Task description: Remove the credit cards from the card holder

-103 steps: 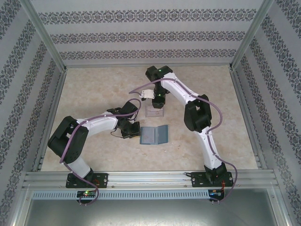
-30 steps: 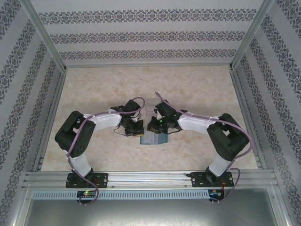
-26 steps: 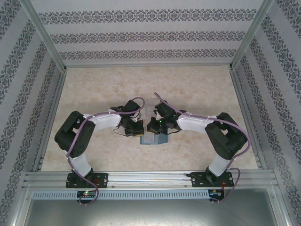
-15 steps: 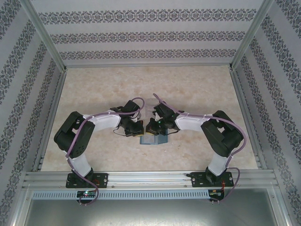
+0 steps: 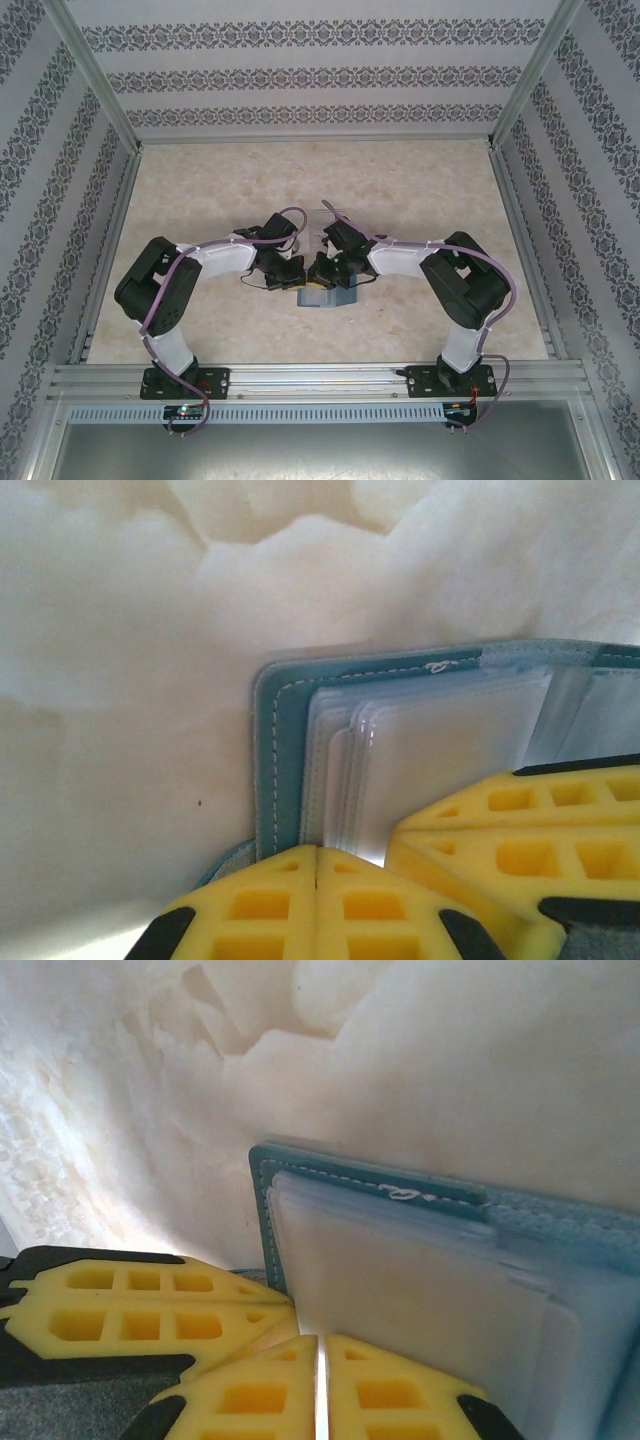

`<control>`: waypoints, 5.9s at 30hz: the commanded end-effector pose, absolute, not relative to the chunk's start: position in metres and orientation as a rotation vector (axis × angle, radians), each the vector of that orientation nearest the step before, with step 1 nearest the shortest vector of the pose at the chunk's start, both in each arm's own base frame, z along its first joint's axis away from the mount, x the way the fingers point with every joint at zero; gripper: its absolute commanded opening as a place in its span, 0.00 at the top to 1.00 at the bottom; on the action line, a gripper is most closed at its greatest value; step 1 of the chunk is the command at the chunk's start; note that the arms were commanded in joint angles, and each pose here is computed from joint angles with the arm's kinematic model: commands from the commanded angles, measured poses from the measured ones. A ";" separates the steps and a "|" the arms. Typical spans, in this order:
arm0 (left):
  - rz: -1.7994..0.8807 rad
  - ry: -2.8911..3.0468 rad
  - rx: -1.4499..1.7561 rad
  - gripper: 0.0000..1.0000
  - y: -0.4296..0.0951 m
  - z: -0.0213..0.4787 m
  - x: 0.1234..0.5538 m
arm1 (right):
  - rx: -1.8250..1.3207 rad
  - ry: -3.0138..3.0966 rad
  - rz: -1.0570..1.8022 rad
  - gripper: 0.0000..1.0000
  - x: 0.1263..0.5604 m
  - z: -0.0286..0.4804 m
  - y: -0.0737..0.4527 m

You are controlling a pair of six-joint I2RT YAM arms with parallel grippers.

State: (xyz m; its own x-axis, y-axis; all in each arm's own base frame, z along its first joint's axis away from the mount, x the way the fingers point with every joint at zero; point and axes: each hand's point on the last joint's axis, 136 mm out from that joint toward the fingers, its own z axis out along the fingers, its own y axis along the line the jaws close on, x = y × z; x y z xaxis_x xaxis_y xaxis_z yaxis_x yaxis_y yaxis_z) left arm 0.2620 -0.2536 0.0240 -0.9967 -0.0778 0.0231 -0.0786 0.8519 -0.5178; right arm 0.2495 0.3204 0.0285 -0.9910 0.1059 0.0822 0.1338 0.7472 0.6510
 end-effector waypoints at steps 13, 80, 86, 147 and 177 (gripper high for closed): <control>0.799 -3.003 0.165 1.00 -0.245 0.015 0.257 | -0.203 -2.976 -0.807 0.78 0.242 0.020 0.296; 0.790 -2.969 0.169 1.00 -0.247 0.008 0.255 | -0.106 -3.156 -0.436 0.95 0.242 0.052 0.242; 0.786 -2.968 0.171 1.00 -0.247 0.008 0.255 | -0.094 -3.159 -0.318 0.92 0.241 0.038 0.228; 0.887 -2.993 0.098 1.00 -0.268 0.054 0.268 | -0.104 -3.208 -0.573 0.71 0.250 0.069 0.237; 0.792 -2.925 0.049 1.00 -0.278 0.020 0.250 | -0.151 -2.951 -0.978 0.78 0.248 0.028 0.281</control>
